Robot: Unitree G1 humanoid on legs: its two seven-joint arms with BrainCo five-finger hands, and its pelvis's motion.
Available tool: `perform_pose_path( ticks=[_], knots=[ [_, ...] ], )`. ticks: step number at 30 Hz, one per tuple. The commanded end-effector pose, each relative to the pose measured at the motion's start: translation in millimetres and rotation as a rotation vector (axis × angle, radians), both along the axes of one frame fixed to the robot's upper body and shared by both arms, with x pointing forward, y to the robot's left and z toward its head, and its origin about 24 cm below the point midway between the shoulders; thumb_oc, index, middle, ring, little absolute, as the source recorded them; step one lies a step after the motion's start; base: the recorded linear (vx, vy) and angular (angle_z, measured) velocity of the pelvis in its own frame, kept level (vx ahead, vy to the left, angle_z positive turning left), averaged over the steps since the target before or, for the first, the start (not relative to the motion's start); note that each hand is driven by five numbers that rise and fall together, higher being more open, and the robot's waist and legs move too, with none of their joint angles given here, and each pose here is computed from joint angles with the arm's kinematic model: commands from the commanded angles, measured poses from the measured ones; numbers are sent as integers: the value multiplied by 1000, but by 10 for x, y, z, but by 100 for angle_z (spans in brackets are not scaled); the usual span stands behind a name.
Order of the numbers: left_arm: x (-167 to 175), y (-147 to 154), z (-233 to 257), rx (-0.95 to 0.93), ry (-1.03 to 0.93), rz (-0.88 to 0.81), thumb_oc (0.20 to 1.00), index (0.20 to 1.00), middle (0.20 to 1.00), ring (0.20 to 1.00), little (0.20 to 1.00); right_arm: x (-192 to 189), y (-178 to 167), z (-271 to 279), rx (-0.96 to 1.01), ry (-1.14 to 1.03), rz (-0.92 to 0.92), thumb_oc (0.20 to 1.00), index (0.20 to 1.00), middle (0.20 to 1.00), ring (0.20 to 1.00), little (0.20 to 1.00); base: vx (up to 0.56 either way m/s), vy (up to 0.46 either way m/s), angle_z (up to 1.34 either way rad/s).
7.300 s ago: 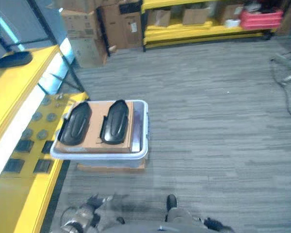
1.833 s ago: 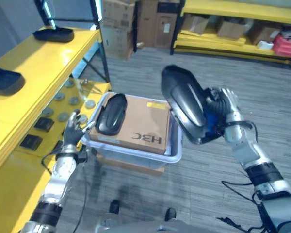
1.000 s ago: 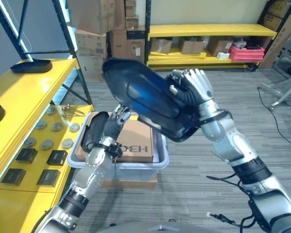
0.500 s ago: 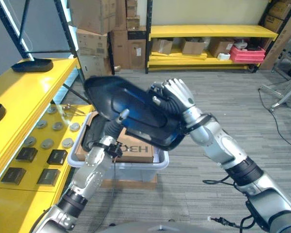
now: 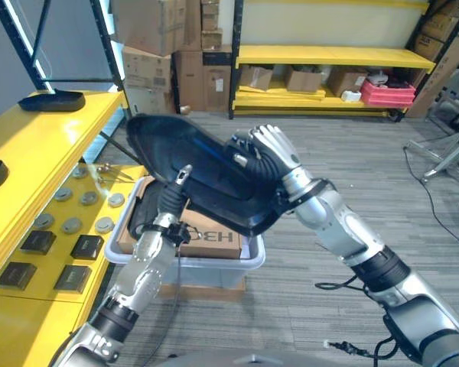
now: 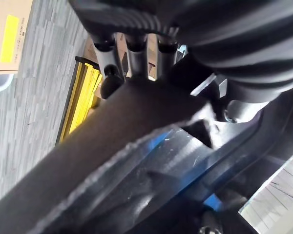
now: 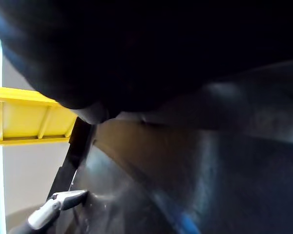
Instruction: Move parts from the plastic box to the shelf.
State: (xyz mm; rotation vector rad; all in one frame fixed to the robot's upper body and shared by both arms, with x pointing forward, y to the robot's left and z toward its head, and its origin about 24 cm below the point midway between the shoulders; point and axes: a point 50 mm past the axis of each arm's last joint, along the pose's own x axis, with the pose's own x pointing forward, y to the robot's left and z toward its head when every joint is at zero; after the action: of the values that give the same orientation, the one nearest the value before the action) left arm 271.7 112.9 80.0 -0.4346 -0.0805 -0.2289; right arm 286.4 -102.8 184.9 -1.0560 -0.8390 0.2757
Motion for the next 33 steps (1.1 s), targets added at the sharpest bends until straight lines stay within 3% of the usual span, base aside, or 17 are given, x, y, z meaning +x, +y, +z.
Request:
perform_pose_path(
  ticks=[1,6,10,13,21,24,27,30,33],
  knots=[
    [154,-147,395,16,-207,-6,200,200,200,200,200,-465,505,365,81,-136,406,1000,1000,1000,1000,1000,-11,5,-3],
    [157,-36,474,71,-262,57,200,200,200,200,200,-489,352,454,142,-149,387,1000,1000,1000,1000,1000,-2,1,-1],
    [104,190,545,139,-317,158,200,200,200,200,200,-554,-181,553,447,-110,305,1000,1000,1000,1000,1000,7,2,0],
    [42,421,622,188,-374,271,200,200,200,200,200,-633,-637,467,655,-159,126,1000,1000,1000,1000,1000,15,1,-18],
    [-93,784,675,408,-447,453,200,200,200,200,200,-775,-1087,254,769,-154,-65,1000,1000,1000,1000,1000,6,-2,-1],
    [-178,958,755,510,-497,565,200,200,200,200,200,-667,-1358,-286,937,39,-263,1000,1000,1000,1000,1000,0,0,0],
    [-254,1068,869,580,-565,626,200,200,200,200,200,-633,-1644,-1126,933,377,-548,1000,1000,1000,1000,1000,0,-3,2],
    [-322,1124,1022,578,-642,654,200,200,200,200,200,-895,-1920,-2135,939,761,-910,1000,1000,1000,1000,1000,-1,-15,2],
    [-429,1164,1177,635,-726,673,200,200,200,200,200,-1145,-2007,-2536,865,953,-1064,1000,1000,1000,1000,1000,4,-32,8]
  ],
)
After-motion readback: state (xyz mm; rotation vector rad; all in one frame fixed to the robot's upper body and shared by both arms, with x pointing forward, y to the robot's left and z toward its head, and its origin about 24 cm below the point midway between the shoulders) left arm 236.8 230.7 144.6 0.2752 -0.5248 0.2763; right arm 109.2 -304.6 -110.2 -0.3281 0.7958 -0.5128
